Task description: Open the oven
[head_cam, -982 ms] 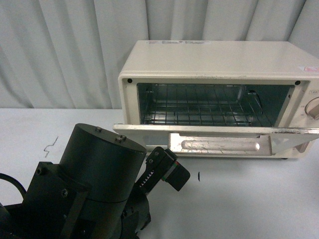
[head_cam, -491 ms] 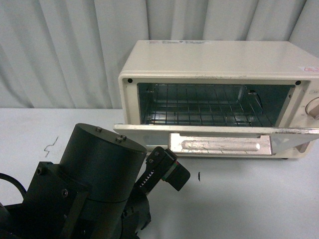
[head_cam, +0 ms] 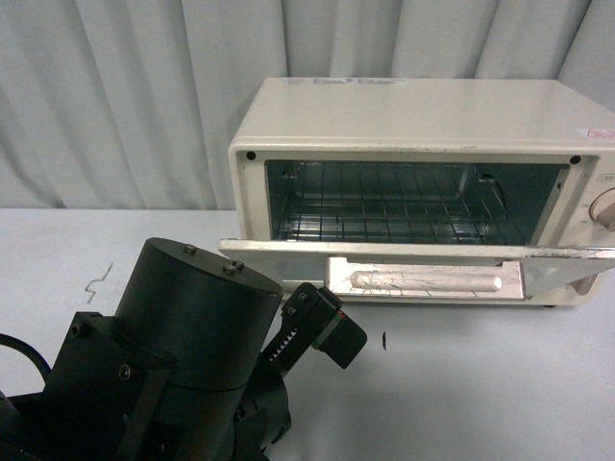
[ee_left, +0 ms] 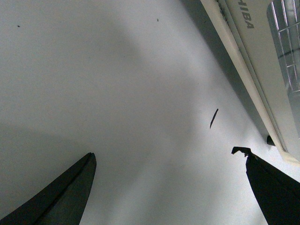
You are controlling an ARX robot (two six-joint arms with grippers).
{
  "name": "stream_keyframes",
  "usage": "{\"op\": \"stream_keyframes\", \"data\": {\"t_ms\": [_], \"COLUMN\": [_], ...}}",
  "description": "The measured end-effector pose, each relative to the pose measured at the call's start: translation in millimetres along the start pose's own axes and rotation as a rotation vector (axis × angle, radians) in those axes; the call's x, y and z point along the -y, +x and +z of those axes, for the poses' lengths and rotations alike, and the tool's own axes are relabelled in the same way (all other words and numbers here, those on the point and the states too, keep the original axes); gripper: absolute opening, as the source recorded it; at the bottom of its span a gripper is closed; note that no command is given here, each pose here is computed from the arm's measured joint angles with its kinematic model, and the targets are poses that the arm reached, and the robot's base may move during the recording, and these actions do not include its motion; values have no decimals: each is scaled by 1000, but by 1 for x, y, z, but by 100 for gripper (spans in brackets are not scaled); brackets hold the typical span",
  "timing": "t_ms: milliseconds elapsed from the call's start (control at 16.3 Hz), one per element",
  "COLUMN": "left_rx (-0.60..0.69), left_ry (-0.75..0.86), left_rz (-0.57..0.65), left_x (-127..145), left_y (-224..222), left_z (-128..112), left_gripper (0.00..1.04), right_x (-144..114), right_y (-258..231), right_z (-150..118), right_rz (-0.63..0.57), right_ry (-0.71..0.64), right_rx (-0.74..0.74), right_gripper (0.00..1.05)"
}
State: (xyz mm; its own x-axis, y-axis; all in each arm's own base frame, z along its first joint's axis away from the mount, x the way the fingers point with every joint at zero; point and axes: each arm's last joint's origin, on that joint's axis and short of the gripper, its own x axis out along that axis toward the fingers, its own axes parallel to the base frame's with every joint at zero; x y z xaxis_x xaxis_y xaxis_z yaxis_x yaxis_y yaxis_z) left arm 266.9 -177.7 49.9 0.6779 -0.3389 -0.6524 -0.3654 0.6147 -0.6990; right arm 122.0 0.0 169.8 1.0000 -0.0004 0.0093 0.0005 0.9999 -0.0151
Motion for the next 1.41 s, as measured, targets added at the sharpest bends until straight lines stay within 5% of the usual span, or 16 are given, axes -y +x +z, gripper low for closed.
{"op": "stream_keyframes", "data": {"t_ms": [1105,1411], "left_rx": [1,1], "left_ry": [0,0], "left_rz": [1,1], "left_x": [0,0], "left_y": [0,0], "left_z": [0,0], "left_gripper": [98,98], "right_x": [0,0], "right_y": [-25,-25], "right_z": [-3,-3], "right_rz": [0,0], "right_ry": [0,0], "right_rx": [-4,-5], "right_gripper": [2,52]}}
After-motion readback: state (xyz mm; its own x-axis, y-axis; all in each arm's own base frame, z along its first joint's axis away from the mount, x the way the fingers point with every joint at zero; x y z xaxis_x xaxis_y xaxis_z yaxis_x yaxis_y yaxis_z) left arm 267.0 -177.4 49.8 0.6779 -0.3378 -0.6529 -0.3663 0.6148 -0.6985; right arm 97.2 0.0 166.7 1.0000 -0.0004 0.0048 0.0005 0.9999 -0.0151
